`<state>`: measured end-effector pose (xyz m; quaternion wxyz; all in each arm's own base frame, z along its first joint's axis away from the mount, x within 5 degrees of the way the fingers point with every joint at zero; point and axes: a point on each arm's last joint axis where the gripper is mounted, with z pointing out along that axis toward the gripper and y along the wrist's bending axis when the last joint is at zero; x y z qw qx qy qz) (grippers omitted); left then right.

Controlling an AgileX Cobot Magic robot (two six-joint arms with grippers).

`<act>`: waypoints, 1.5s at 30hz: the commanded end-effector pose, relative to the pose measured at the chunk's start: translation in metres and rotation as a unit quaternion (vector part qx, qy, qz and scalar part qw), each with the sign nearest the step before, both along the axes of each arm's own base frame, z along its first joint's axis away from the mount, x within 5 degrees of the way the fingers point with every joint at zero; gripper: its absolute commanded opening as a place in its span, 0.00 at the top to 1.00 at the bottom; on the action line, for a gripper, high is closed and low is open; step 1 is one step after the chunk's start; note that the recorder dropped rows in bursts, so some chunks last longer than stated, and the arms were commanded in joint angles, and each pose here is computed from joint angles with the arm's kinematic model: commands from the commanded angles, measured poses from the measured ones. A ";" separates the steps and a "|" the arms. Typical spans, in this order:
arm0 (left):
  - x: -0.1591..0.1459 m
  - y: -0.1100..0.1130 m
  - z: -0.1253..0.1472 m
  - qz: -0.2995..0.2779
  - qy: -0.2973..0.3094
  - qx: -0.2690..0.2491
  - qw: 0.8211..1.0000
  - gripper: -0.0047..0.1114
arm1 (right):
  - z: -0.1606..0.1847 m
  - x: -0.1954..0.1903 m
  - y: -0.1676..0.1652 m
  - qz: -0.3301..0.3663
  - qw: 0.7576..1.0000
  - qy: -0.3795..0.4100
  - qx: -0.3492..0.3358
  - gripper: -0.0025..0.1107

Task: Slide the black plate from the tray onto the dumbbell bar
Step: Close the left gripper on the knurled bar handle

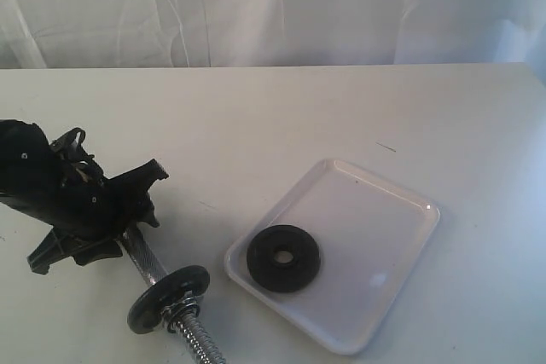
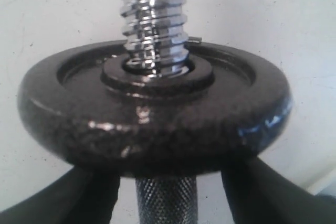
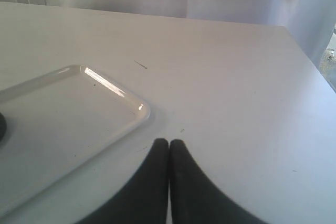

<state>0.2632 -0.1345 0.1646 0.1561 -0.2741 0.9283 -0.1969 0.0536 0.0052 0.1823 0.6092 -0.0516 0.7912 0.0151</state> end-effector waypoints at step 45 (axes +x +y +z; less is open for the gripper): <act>-0.005 0.000 0.005 -0.074 -0.005 0.030 0.997 0.96 | 0.000 0.000 0.000 0.001 1.000 -0.004 0.001 0.98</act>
